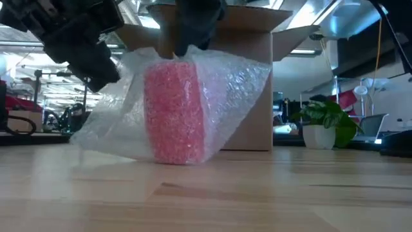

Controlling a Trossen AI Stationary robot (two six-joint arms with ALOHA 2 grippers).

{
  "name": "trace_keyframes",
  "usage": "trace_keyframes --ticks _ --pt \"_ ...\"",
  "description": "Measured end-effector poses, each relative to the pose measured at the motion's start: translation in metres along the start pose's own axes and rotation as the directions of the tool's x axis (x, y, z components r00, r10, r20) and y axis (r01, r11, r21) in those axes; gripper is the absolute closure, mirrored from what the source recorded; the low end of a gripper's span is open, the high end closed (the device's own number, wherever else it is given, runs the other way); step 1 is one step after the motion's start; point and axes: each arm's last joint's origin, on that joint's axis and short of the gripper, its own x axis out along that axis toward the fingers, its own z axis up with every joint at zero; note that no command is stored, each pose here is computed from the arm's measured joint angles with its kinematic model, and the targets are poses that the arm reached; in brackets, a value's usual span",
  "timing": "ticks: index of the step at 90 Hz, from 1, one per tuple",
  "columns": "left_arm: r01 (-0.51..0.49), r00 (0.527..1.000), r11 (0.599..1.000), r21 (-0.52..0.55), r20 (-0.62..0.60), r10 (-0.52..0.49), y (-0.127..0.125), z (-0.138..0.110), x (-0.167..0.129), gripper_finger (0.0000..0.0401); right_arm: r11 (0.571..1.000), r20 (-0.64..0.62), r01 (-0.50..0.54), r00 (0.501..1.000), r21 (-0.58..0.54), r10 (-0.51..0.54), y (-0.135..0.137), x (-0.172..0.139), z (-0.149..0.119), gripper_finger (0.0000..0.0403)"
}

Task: Wrap mug
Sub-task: Wrap the red mug with the transparent bubble wrap, then put the wrapped red mug into the cardboard box

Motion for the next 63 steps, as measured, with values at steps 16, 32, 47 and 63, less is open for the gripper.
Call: trace_keyframes --ticks 16,32,47,63 --pt "-0.099 0.994 0.995 -0.006 -0.054 0.099 0.004 -0.007 -0.018 0.0401 1.0 0.001 -0.002 1.0 0.007 0.002 0.0 0.0 0.0 0.04" --pt "-0.136 0.991 0.991 0.01 -0.019 0.136 0.003 -0.007 -0.036 0.0401 1.0 0.003 -0.011 1.0 0.03 0.01 0.0 0.0 0.0 0.0372" --pt "-0.183 0.983 0.983 0.033 -0.02 0.183 0.004 -0.011 -0.047 0.0401 0.998 0.026 -0.042 0.999 0.055 0.04 0.004 0.001 0.003 0.0324" --pt "-0.239 0.97 0.971 0.028 -0.037 0.24 0.007 -0.014 -0.052 0.0401 0.996 0.034 -0.071 0.997 0.061 0.069 0.017 0.004 0.003 0.029"
